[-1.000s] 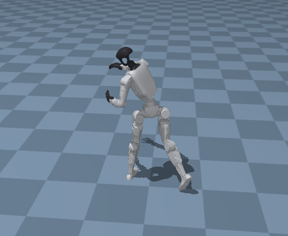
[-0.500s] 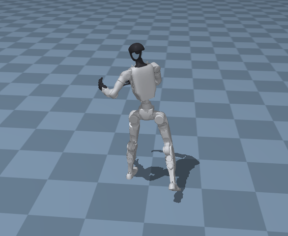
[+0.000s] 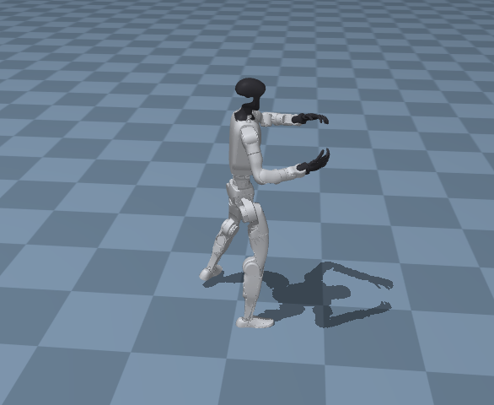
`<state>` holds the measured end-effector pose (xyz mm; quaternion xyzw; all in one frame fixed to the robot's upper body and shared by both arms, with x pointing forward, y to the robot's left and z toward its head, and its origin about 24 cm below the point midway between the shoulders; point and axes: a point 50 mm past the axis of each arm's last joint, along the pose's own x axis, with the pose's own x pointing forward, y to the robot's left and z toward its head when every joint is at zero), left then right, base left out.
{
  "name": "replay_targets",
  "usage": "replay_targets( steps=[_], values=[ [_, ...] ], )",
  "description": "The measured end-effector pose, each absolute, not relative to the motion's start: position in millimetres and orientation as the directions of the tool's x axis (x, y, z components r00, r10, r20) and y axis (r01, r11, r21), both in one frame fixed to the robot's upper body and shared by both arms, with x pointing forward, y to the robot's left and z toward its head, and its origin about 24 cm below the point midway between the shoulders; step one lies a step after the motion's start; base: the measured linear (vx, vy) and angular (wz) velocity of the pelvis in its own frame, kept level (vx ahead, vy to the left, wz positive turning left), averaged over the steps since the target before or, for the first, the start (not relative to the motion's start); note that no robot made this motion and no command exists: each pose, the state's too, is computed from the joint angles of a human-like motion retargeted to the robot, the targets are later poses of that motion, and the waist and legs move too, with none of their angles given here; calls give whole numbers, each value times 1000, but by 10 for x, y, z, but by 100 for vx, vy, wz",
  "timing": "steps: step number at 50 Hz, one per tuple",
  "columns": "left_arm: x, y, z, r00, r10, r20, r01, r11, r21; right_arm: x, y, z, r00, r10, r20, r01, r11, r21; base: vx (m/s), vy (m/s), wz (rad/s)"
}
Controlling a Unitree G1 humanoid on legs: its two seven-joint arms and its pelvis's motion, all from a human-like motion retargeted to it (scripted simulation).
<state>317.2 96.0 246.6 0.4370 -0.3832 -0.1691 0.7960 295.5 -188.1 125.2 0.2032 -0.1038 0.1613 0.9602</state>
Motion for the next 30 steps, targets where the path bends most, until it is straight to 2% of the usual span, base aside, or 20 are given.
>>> replay_targets(
  steps=[6, 9, 14, 19, 24, 30],
  values=[
    [3209, 249, 2329, 547, -804, 233, 0, 277, 961, 2764, -2740, 1102, 979, -57, 197, -53, 857, 512, 3, -20, -159],
    [3168, 25, 2226, 508, -842, 181, 40, 233, 972, 2609, -3122, 1129, 954, -218, 204, 70, 827, 558, 3, -9, -153],
    [3027, -108, 2152, 430, -871, 239, 95, 307, 947, 2353, -3614, 1408, 835, -443, 325, 154, 756, 636, -1, -3, -126],
    [2891, -49, 2014, 399, -877, 267, 218, 373, 902, 2150, -3888, 1687, 687, -584, 432, 162, 703, 692, -6, 2, -84],
    [2779, 39, 1824, 408, -878, 251, 381, 414, 827, 1981, -4024, 1892, 552, -673, 492, 151, 661, 735, -7, 6, -14],
    [2677, 290, 1649, 455, -856, 245, 481, 468, 741, 1775, -4163, 2227, 403, -709, 579, 205, 686, 698, -9, 8, 59]
  ],
)
